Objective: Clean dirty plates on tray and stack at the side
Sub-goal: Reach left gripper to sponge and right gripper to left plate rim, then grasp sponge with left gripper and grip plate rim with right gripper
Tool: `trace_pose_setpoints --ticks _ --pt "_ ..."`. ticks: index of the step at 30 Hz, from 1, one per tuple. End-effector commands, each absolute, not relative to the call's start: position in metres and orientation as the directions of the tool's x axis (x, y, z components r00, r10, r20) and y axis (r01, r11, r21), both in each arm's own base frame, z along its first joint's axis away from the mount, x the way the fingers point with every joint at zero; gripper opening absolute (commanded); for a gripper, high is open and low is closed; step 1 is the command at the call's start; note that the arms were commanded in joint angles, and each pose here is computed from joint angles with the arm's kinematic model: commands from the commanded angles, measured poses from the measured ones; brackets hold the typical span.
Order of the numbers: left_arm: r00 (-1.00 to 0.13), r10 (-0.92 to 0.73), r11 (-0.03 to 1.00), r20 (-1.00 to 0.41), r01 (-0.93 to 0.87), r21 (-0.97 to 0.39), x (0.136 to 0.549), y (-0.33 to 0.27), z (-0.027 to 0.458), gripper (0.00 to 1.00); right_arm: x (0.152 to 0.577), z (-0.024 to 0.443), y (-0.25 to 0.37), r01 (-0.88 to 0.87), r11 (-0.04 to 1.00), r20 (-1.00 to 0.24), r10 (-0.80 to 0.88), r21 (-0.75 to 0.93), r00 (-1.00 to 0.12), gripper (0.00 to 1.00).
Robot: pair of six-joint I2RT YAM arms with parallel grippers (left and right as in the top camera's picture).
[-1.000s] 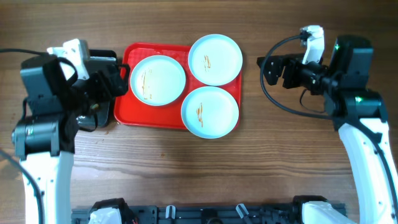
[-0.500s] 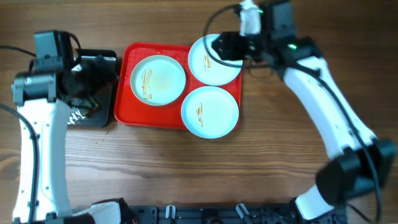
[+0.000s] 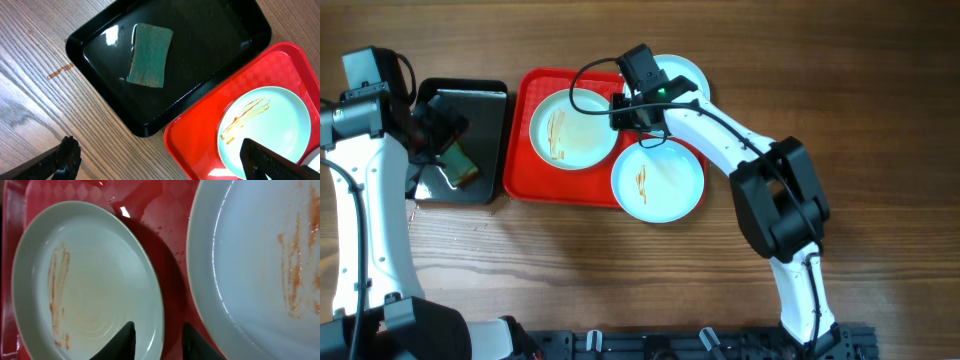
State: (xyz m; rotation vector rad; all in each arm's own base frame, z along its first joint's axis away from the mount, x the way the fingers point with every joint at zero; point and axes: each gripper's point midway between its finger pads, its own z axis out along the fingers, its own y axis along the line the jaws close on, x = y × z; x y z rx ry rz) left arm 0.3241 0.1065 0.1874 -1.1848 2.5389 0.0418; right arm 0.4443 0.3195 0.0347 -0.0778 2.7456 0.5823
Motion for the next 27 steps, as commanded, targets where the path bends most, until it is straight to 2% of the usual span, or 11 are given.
trace_pose_setpoints --ticks 1,7,10,12,14,16,21,22,24,25,27 --pt "-0.572 -0.753 0.631 -0.325 -0.768 -0.109 0.328 0.114 0.188 1.0 0.448 0.025 0.327 -0.112 0.919 -0.337 0.024 0.378 -0.941 0.27" --pt "-0.591 -0.763 0.625 -0.261 -0.778 -0.063 0.334 0.117 0.159 1.0 0.446 0.003 0.332 -0.086 0.919 -0.306 0.039 0.385 -0.951 0.2" --pt "-0.544 -0.811 0.564 -0.215 -0.825 -0.041 0.339 0.128 0.133 0.99 0.443 -0.003 0.335 -0.083 0.92 -0.297 0.037 0.383 -0.954 0.04" --pt "-0.533 -0.826 0.545 -0.185 -0.838 -0.02 0.339 0.134 0.118 0.98 0.443 -0.003 0.335 -0.084 0.92 -0.297 0.036 0.382 -0.954 0.04" --pt "-0.535 -0.828 0.543 -0.165 -0.839 -0.004 0.346 0.14 0.098 0.92 0.442 -0.003 0.335 -0.086 0.921 -0.297 0.033 0.381 -0.954 0.04" --pt "-0.541 -0.827 0.546 -0.149 -0.838 0.01 0.351 0.141 0.082 0.91 0.443 -0.003 0.335 -0.087 0.921 -0.297 0.033 0.381 -0.954 0.04" --pt "-0.7 -0.699 0.703 -0.144 -0.71 0.04 0.374 0.15 0.038 0.85 0.442 -0.003 0.335 -0.093 0.921 -0.299 0.027 0.379 -0.954 0.04" --pt "-0.704 -0.695 0.707 -0.149 -0.706 0.039 0.378 0.151 0.03 0.84 0.443 -0.003 0.335 -0.094 0.921 -0.3 0.027 0.379 -0.954 0.04" --pt "-0.702 -0.694 0.707 -0.16 -0.706 0.033 0.386 0.153 0.02 0.76 0.443 -0.003 0.335 -0.094 0.921 -0.3 0.027 0.379 -0.953 0.04" --pt "-0.702 -0.694 0.707 -0.161 -0.706 0.033 0.389 0.155 0.013 0.56 0.443 -0.003 0.335 -0.094 0.921 -0.301 0.026 0.379 -0.953 0.04" --pt "-0.704 -0.695 0.707 -0.144 -0.706 0.041 0.387 0.154 0.005 0.45 0.443 -0.003 0.335 -0.094 0.921 -0.301 0.026 0.379 -0.953 0.04"
